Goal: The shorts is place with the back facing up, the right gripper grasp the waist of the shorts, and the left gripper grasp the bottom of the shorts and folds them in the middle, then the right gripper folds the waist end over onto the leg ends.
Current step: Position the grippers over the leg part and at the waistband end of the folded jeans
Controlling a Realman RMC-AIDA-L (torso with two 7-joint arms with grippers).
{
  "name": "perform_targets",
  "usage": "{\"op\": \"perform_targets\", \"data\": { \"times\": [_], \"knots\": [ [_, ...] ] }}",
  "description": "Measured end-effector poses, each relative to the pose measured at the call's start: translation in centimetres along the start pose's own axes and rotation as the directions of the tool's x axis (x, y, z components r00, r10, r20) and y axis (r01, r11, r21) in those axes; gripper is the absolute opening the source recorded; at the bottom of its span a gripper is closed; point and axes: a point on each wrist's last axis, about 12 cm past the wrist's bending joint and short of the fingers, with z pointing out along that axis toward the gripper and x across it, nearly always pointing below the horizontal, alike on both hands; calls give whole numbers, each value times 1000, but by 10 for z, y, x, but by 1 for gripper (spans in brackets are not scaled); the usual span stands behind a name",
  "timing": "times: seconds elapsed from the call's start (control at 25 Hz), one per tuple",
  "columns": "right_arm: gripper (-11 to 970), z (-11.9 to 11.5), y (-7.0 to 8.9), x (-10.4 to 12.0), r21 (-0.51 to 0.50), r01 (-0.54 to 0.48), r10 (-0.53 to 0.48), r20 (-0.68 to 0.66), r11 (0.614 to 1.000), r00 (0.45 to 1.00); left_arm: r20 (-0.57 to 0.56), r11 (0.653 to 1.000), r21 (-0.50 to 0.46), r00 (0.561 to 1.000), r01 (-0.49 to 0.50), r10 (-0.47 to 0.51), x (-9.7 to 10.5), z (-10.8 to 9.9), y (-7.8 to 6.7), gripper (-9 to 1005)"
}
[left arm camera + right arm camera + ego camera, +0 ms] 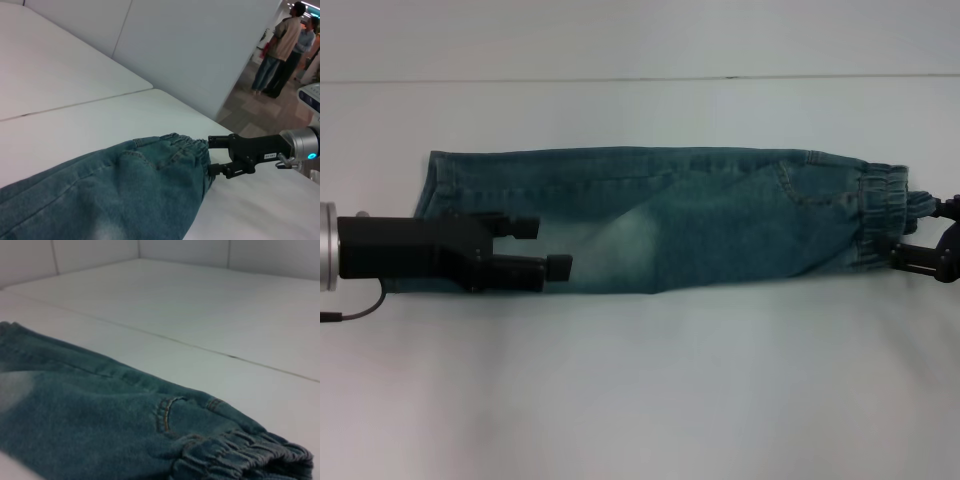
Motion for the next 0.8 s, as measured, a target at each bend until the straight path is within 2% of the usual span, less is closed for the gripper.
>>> {"op": "perform_targets", "data": {
  "times": [0.4,0.8],
  "knots": [
    [907,15,0,-6,-53,42,-46,-81,998,996,-5,1000,1,1000,21,-21,7,2,-1,855],
    [824,8,6,-4,-81,94,-98,-47,992,994,-3,1000,-7,1000,20,-20,8,1,0,840]
  ]
}}
